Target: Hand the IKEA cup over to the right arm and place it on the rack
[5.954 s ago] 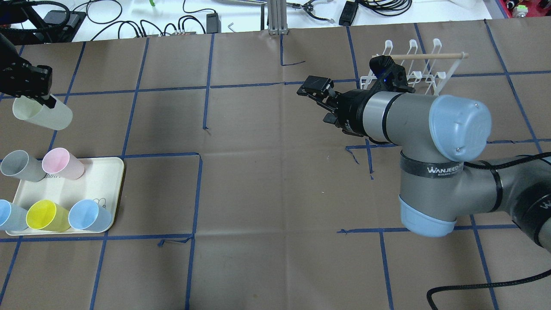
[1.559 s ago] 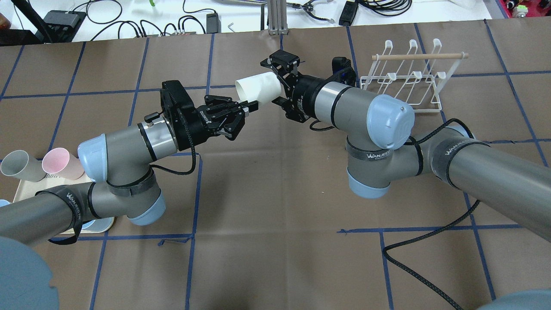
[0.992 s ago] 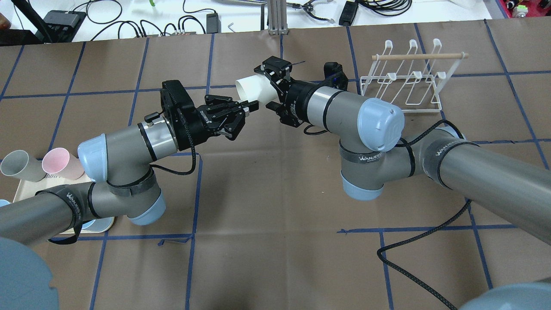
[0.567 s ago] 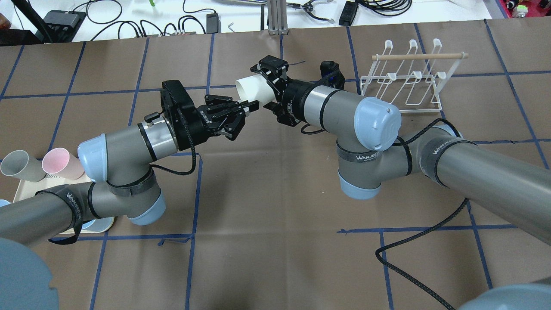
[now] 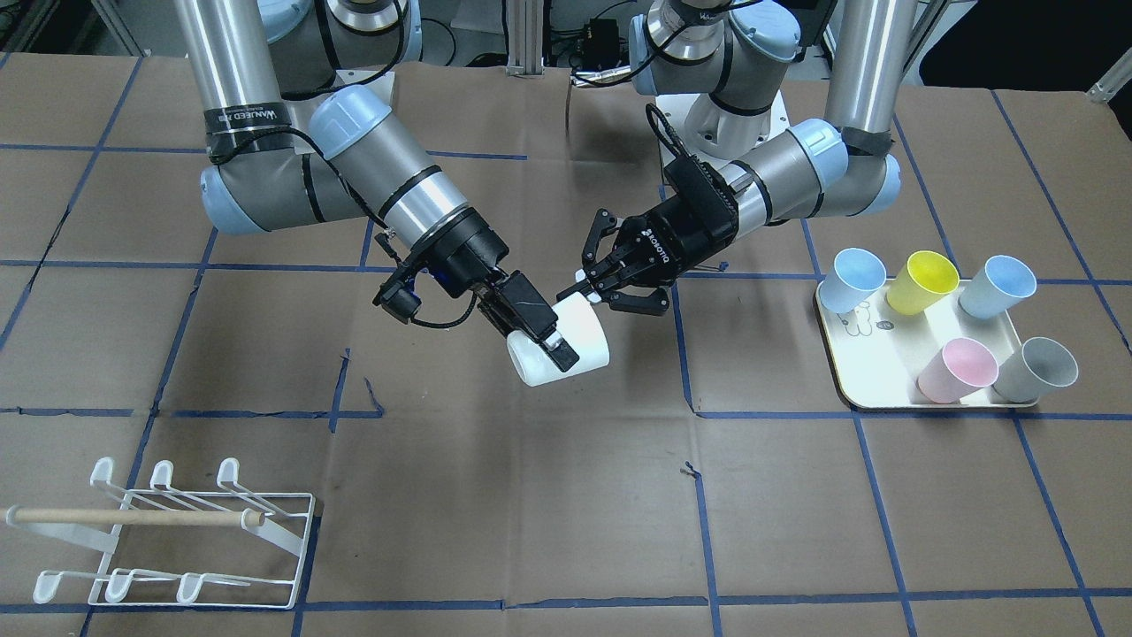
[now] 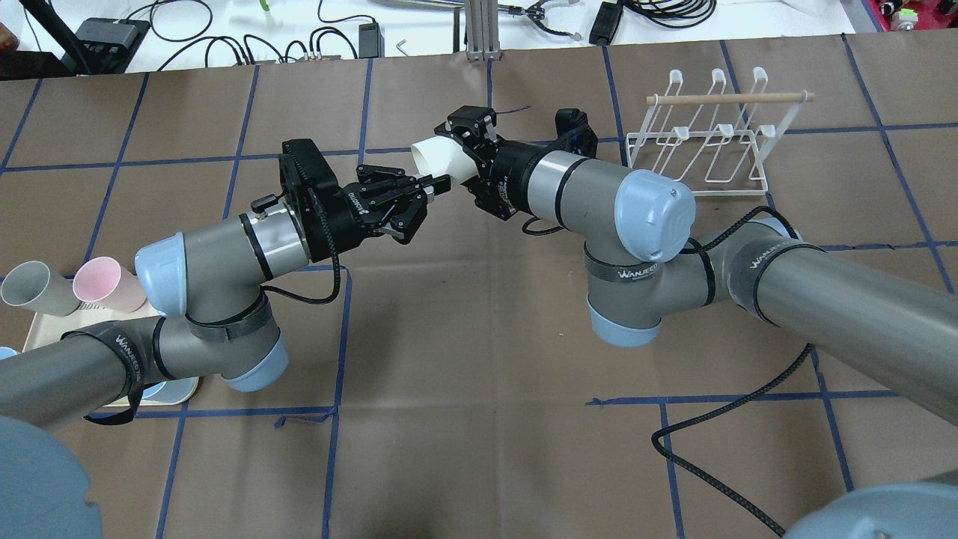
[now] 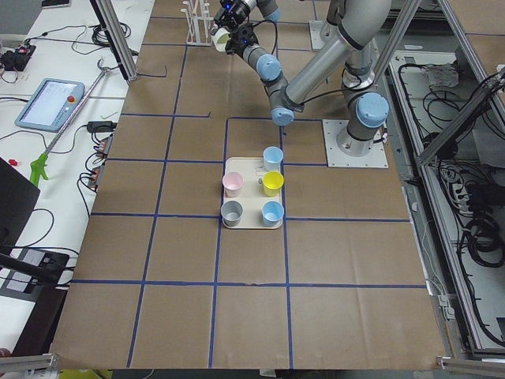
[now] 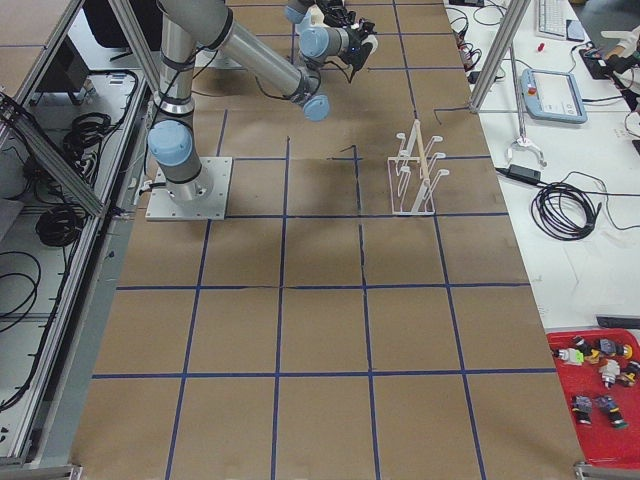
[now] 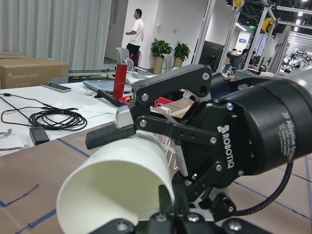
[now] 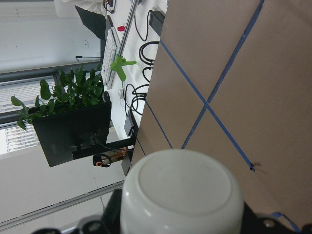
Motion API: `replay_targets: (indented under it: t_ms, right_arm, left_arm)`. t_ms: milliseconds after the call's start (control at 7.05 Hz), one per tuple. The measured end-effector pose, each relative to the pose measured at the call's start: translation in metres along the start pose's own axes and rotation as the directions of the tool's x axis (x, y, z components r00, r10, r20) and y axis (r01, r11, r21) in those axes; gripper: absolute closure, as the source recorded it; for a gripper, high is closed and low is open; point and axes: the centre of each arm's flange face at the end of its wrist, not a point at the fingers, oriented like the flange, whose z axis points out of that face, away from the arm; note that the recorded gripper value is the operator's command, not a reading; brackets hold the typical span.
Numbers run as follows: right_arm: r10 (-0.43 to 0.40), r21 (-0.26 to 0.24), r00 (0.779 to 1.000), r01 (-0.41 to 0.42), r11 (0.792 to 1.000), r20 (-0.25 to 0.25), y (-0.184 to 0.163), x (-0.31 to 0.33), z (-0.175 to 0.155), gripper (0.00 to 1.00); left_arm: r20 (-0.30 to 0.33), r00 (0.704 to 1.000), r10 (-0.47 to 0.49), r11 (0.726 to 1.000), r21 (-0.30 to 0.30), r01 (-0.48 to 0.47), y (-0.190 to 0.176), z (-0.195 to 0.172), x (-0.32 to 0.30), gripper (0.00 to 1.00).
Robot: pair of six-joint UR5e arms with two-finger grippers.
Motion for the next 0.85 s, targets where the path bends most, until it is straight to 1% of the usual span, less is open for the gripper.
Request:
replay_targets:
  t_ms: [142, 284, 425, 567, 851]
  right_arm:
    - [-0.001, -0.002, 1.0, 0.001, 1.0, 0.0, 0.0002, -0.0004, 0.0, 0.51]
    - [0.001, -0.003, 1.0, -0.001, 1.0, 0.0, 0.0003, -0.0004, 0.0001, 0.52]
    - [0.001, -0.003, 1.0, -0.001, 1.0, -0.001, 0.0008, -0.0003, 0.0001, 0.53]
    - [0.002, -0.002, 1.0, -0.002, 1.0, -0.001, 0.0005, -0.0008, -0.0003, 0.57]
    - [0.002, 0.001, 1.0, -0.002, 1.0, 0.001, 0.0004, -0.0021, -0.0011, 0.61]
  left_arm:
    - [0.004, 1.0, -0.005, 1.0, 0.011, 0.005, -0.0013, -0.0008, 0.0013, 0.8]
    - [0.009, 1.0, -0.014, 1.0, 0.024, 0.014, -0.0032, -0.002, 0.0027, 0.61]
    - [0.013, 1.0, -0.019, 0.999, 0.034, 0.019, -0.0054, -0.003, 0.0029, 0.38]
    - [0.015, 1.0, -0.022, 0.999, 0.038, 0.021, -0.0065, -0.0036, 0.0027, 0.23]
    - [0.017, 1.0, -0.026, 0.999, 0.041, 0.025, -0.0076, -0.0042, 0.0021, 0.04]
